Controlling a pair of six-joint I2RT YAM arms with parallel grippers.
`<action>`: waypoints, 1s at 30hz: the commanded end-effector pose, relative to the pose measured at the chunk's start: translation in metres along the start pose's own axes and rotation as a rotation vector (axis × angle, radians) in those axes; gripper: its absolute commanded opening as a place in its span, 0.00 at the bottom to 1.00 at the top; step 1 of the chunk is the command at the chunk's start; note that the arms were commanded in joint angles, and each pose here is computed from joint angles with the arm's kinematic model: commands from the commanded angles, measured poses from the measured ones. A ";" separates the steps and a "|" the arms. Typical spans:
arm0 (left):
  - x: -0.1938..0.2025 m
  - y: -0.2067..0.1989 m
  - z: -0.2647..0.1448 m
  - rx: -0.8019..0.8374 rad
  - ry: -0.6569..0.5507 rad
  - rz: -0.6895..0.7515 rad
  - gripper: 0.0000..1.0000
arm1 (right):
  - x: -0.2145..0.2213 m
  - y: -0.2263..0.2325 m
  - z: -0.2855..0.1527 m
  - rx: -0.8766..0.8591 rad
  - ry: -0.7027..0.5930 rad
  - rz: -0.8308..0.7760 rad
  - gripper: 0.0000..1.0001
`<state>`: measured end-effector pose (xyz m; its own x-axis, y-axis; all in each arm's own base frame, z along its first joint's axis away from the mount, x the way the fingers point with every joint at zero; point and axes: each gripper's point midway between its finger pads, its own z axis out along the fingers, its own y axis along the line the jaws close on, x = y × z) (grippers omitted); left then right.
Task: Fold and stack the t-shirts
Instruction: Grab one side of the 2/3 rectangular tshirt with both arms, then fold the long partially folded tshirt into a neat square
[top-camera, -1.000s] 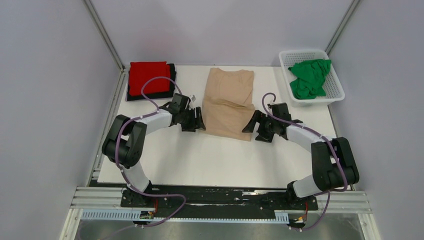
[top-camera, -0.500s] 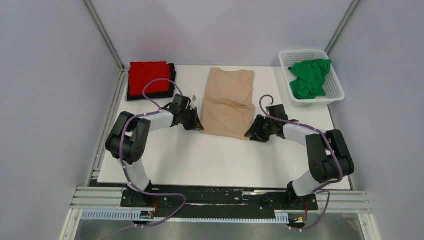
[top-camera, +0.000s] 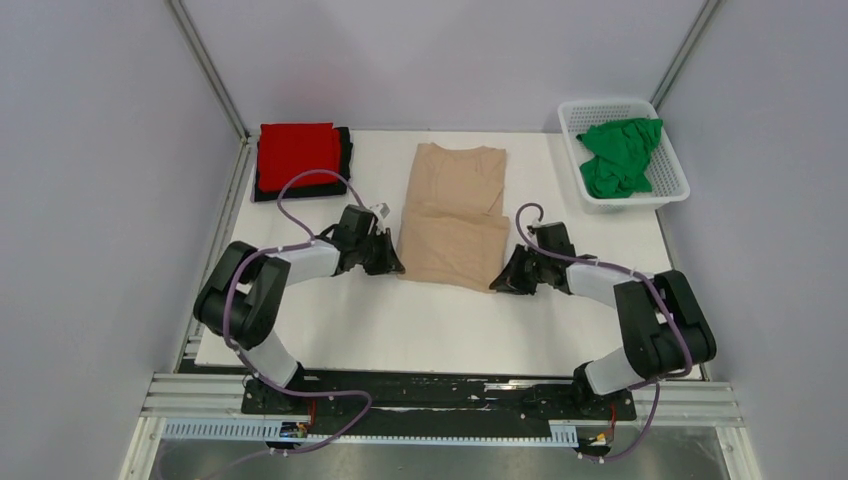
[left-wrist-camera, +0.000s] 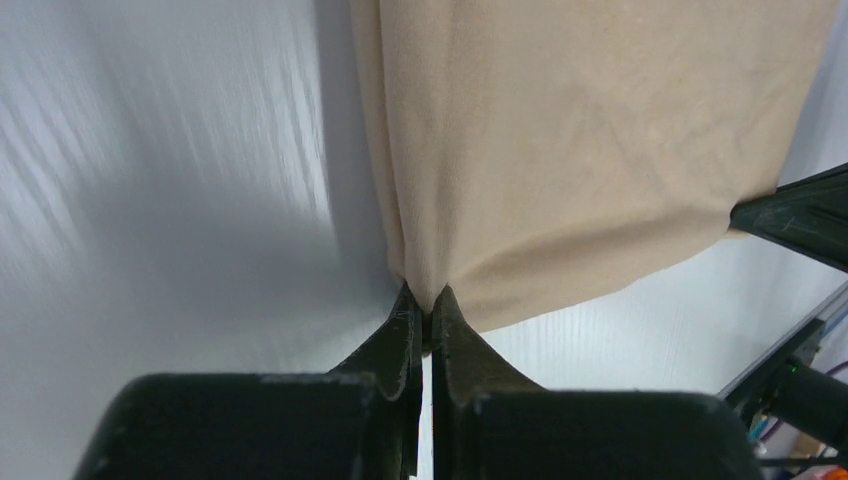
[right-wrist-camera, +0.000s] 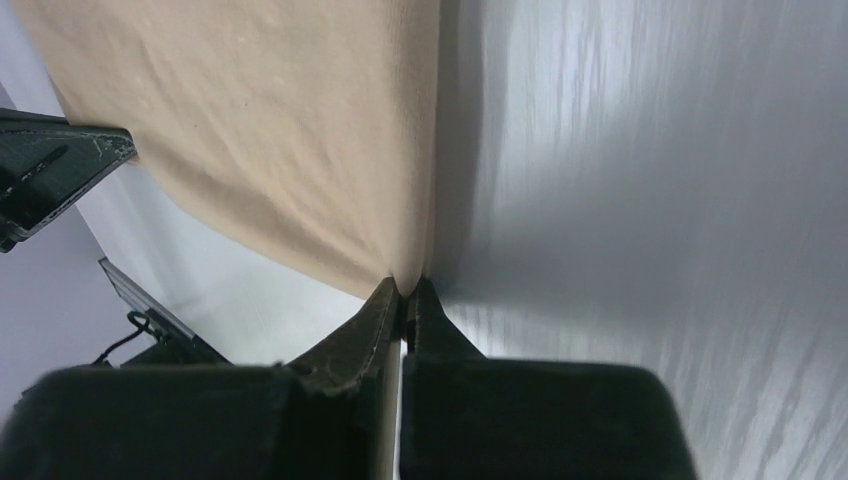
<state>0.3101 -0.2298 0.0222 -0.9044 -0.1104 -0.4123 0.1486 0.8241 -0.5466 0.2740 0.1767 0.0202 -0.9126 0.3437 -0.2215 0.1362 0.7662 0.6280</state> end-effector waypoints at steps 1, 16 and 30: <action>0.085 0.042 -0.031 -0.181 0.184 -0.037 0.00 | 0.075 -0.041 -0.020 0.099 0.169 0.052 0.00; 0.104 -0.077 -0.185 0.143 -0.013 0.005 0.00 | 0.134 0.077 -0.144 -0.394 0.247 -0.153 0.00; -0.019 -0.076 -0.198 -0.101 -0.389 0.040 0.00 | 0.008 0.156 -0.156 -0.656 0.088 -0.265 0.00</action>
<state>0.1934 -0.1970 0.1863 -0.8027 -0.1878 -0.5661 0.1695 0.8382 -0.5183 0.1985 0.2061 0.1926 -0.9581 0.1591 -0.2383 -0.1537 0.4164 0.8961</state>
